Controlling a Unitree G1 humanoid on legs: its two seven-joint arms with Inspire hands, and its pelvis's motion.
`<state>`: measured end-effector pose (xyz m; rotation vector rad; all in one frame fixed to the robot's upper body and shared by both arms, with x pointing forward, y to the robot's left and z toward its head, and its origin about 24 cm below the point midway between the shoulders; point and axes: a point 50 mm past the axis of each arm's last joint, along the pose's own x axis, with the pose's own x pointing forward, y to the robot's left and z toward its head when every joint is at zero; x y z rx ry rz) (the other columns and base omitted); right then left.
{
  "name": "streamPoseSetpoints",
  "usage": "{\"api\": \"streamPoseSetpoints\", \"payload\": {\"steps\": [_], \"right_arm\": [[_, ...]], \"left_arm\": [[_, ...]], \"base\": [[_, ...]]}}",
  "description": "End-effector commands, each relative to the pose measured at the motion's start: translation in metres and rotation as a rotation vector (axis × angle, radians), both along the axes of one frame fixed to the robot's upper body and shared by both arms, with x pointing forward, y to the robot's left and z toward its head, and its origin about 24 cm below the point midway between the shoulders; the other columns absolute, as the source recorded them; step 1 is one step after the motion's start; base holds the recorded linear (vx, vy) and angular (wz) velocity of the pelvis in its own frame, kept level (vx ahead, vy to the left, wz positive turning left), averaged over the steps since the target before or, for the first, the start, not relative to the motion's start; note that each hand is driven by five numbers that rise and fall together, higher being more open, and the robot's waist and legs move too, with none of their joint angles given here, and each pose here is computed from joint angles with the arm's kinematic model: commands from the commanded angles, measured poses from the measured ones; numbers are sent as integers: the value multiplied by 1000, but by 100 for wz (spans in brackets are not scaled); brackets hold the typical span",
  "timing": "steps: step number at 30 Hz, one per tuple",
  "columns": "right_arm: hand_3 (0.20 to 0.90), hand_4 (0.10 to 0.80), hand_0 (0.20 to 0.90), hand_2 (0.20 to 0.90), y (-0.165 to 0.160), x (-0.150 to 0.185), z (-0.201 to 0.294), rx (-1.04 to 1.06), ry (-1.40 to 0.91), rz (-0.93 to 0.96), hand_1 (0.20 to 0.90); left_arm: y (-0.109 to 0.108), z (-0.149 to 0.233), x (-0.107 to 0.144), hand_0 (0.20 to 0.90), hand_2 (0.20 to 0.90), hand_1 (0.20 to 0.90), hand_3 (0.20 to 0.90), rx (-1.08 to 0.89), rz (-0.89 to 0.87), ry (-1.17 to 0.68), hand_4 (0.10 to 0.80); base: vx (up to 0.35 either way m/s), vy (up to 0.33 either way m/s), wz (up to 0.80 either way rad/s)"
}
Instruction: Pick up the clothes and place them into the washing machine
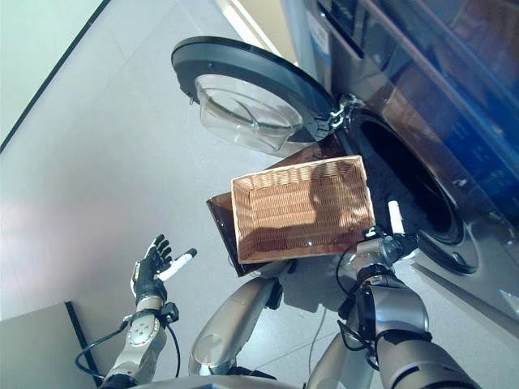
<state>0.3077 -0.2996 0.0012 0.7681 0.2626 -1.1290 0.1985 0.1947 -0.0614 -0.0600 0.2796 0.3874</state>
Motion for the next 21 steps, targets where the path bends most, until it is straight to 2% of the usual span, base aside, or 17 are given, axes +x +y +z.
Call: {"api": "streamPoseSetpoints", "payload": {"steps": [1, 7, 8, 9, 10, 11, 12, 13, 21], "right_arm": [[900, 800, 900, 900, -37, 25, 75, -247, -189, 19, 900], [900, 800, 900, 900, -49, 35, 107, -347, -181, 63, 900], [826, 747, 826, 826, -51, 36, 113, -358, -181, 64, 826], [716, 669, 716, 716, -50, 39, 119, -368, -194, 75, 716], [466, 490, 466, 466, -50, 43, 130, -398, -204, 94, 466], [313, 380, 313, 313, -49, 46, 136, -409, -216, 103, 313], [288, 363, 288, 288, -49, 46, 136, -410, -216, 103, 288], [214, 310, 214, 214, -45, 53, 151, -441, -248, 126, 214], [200, 300, 200, 200, -25, 72, 195, -528, -350, 208, 200]], "left_arm": [[32, 28, 13, 900, 900, 900, 900, 108, 93, -149, 800], [34, 29, 12, 900, 900, 900, 900, 118, 78, -151, 800], [34, 30, 13, 900, 900, 900, 900, 122, 71, -151, 800], [34, 30, 12, 900, 900, 900, 900, 122, 67, -150, 800], [35, 31, 12, 900, 900, 900, 900, 121, 63, -154, 800], [36, 31, 12, 900, 900, 900, 900, 124, 61, -156, 800], [36, 32, 12, 900, 900, 900, 900, 124, 62, -156, 800], [39, 32, 12, 900, 900, 900, 900, 129, 70, -158, 800], [48, 30, 9, 900, 900, 900, 900, 131, 89, -137, 800]], "base": [[44, -4, 26], [82, -13, 13], [0, 0, 0], [32, -19, 1], [30, -24, 3], [0, 0, 0], [0, 0, 0], [0, 0, 0], [0, 0, 0]]}}
